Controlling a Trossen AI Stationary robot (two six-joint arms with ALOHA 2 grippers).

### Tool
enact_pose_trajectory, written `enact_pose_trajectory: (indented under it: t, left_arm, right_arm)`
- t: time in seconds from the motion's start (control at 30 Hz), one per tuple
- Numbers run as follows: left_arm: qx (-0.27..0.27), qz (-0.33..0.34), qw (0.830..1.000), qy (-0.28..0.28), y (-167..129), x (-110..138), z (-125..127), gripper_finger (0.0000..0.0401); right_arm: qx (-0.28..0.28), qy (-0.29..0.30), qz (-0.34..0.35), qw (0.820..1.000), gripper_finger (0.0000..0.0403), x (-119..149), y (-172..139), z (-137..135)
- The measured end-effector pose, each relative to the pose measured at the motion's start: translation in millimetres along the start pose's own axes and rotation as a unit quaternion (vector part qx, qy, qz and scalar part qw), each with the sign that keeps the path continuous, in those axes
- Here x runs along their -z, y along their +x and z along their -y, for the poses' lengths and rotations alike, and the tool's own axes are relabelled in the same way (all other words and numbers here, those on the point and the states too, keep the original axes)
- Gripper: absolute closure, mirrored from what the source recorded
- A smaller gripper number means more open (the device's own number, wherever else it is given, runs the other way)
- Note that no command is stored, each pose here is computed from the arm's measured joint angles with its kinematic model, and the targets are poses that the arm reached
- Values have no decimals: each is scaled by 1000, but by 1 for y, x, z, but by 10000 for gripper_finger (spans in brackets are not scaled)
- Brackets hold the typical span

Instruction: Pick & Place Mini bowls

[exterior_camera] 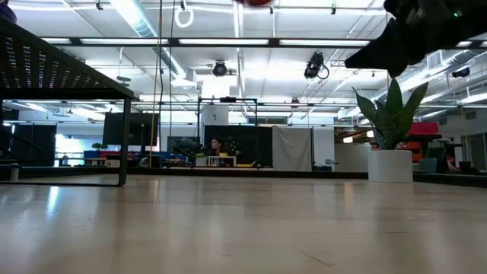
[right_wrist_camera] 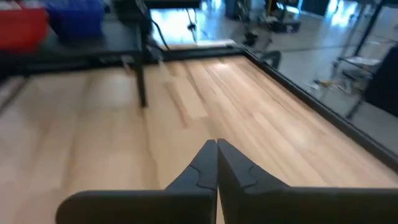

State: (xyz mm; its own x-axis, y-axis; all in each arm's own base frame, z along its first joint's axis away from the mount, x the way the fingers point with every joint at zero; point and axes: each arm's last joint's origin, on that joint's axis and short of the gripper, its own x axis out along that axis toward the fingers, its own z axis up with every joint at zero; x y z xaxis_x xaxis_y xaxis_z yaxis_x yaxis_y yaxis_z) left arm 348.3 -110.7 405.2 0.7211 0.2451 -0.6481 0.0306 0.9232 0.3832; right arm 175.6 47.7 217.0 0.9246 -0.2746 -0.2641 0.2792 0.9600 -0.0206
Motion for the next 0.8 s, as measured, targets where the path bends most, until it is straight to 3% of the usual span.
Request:
enact_pose_trajectory:
  t: [0.27,0.6,0.8]
  left_arm:
    - [10,1,998,-58,-56,-3,19,388]
    - [63,-118,981,-139,-88,27,54,388]
    - [89,-119,973,-176,-104,30,71,388]
  right_arm:
    - [-23,10,43,999,399,6,-3,-4]
    - [-23,5,48,999,399,5,-3,-4]
    - [-23,7,51,998,399,4,-3,-4]
